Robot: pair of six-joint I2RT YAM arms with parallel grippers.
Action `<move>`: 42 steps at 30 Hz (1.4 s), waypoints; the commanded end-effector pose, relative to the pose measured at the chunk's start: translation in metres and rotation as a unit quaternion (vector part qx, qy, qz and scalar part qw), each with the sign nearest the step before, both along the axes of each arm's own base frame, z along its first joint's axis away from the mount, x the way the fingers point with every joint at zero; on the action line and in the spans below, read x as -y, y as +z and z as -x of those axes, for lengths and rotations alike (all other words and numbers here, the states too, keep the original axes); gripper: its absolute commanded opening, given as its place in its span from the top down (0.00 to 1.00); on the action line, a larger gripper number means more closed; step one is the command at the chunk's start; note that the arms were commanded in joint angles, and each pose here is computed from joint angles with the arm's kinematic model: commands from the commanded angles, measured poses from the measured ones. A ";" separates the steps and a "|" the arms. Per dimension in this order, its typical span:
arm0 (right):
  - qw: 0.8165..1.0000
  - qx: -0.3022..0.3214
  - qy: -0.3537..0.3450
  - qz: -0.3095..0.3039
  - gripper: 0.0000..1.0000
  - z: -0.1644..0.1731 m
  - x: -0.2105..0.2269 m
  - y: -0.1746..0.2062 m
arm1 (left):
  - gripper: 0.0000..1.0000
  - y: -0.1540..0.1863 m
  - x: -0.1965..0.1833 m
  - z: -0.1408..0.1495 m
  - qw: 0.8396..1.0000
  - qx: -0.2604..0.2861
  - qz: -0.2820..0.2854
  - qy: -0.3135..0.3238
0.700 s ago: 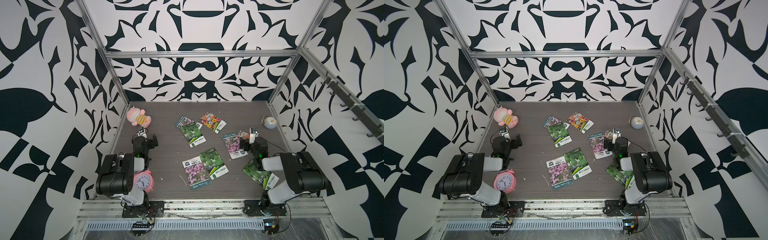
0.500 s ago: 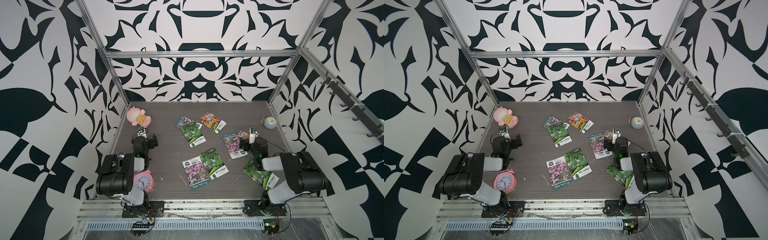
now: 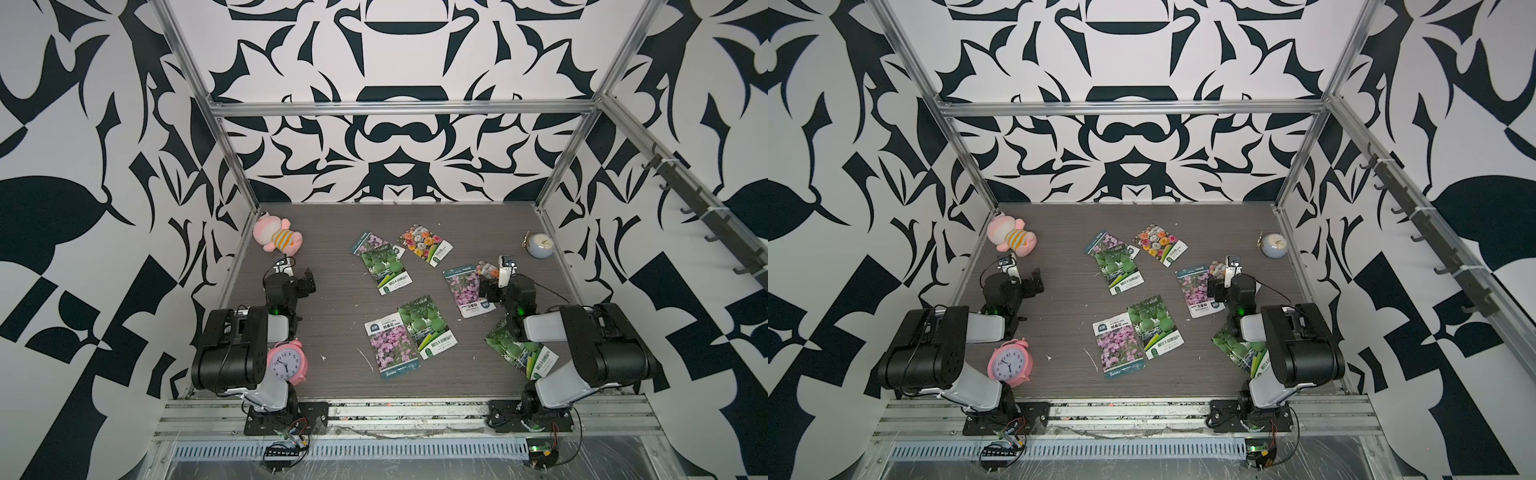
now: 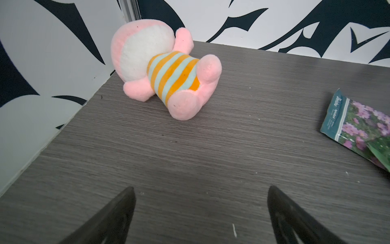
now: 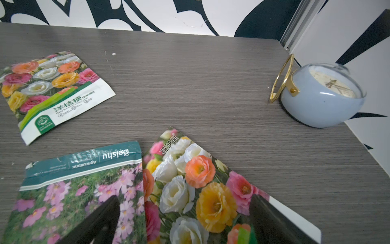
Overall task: Arrange the seed packets in a row
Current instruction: Pick up the seed packet from the center of the board.
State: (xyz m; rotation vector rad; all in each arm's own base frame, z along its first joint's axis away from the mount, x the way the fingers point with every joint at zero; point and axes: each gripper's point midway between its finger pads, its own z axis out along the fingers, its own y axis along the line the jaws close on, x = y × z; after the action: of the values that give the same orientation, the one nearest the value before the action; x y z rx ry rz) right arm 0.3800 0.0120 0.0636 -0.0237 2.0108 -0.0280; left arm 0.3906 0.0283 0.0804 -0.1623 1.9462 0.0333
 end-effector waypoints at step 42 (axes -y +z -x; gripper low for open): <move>0.921 -0.233 0.084 -0.301 0.08 0.056 -0.108 0.122 | 0.00 0.086 0.092 0.114 0.869 -0.238 0.433 0.003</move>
State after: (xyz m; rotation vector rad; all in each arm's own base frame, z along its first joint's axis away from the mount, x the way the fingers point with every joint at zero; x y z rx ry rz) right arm 0.3424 0.0841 0.1869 0.2412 2.3054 0.5881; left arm 0.3085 -0.0398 0.1947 -0.7151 2.1948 -0.7203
